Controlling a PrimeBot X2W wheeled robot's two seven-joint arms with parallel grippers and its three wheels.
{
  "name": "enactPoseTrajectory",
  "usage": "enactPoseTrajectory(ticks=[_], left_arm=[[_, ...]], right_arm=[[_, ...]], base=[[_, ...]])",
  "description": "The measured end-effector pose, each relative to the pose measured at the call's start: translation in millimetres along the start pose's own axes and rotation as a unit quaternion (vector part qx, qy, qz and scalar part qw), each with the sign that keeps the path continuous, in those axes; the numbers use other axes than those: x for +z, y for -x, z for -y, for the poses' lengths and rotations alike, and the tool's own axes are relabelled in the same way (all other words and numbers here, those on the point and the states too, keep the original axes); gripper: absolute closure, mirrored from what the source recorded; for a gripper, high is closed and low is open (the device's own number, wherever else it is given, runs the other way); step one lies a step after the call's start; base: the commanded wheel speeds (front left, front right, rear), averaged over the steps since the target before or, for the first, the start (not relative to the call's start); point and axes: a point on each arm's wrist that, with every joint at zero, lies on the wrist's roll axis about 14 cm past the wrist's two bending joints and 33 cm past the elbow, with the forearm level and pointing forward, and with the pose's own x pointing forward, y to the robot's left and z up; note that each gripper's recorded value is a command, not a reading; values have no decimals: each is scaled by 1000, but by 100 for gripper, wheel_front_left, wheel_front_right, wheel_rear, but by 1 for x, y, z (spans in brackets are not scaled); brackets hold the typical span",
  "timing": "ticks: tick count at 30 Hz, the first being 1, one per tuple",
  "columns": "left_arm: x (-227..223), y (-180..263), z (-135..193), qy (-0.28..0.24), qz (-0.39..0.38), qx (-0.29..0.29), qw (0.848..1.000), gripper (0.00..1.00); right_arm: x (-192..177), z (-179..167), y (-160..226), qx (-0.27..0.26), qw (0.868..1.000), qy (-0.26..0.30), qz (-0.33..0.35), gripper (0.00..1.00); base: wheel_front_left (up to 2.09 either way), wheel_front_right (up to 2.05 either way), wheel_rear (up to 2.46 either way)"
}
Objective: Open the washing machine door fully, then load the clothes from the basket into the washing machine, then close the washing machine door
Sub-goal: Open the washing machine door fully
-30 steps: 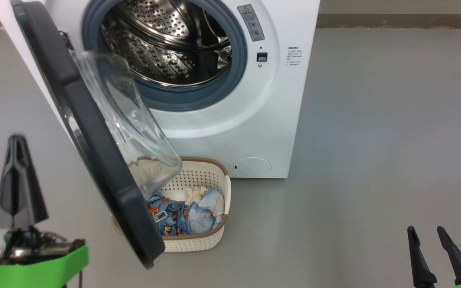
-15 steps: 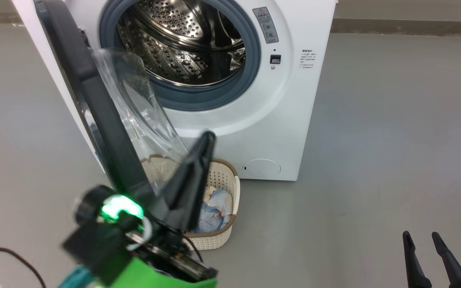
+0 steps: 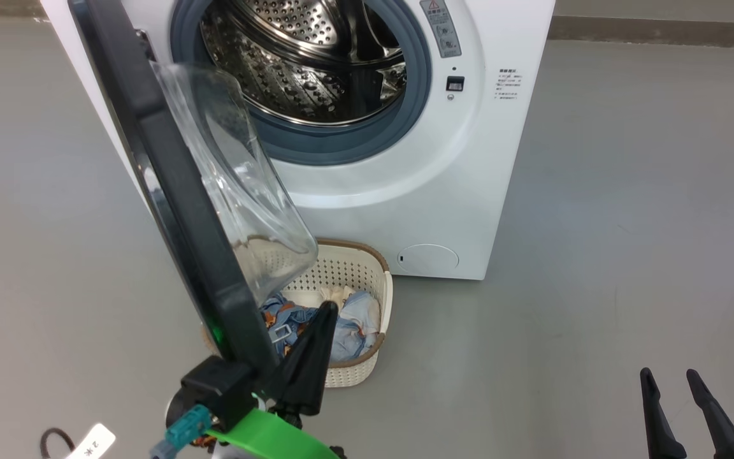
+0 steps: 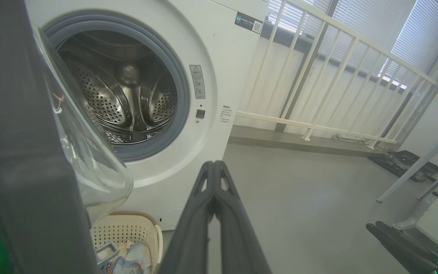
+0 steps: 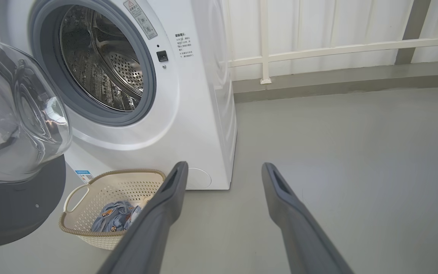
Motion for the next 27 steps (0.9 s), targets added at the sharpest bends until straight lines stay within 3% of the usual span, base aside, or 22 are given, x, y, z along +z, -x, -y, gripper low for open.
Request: enactPoseTrajectory(ticks=[8, 27], left_arm=[[-30, 8, -28, 1, -35, 52, 998, 100], [-48, 18, -62, -10, -46, 123, 991, 100]], right_arm=[[-5, 1, -1, 0, 1000, -2, -8, 0], [-13, -1, -6, 6, 1000, -1, -20, 0]], base=[[0, 0, 0], [0, 0, 0]])
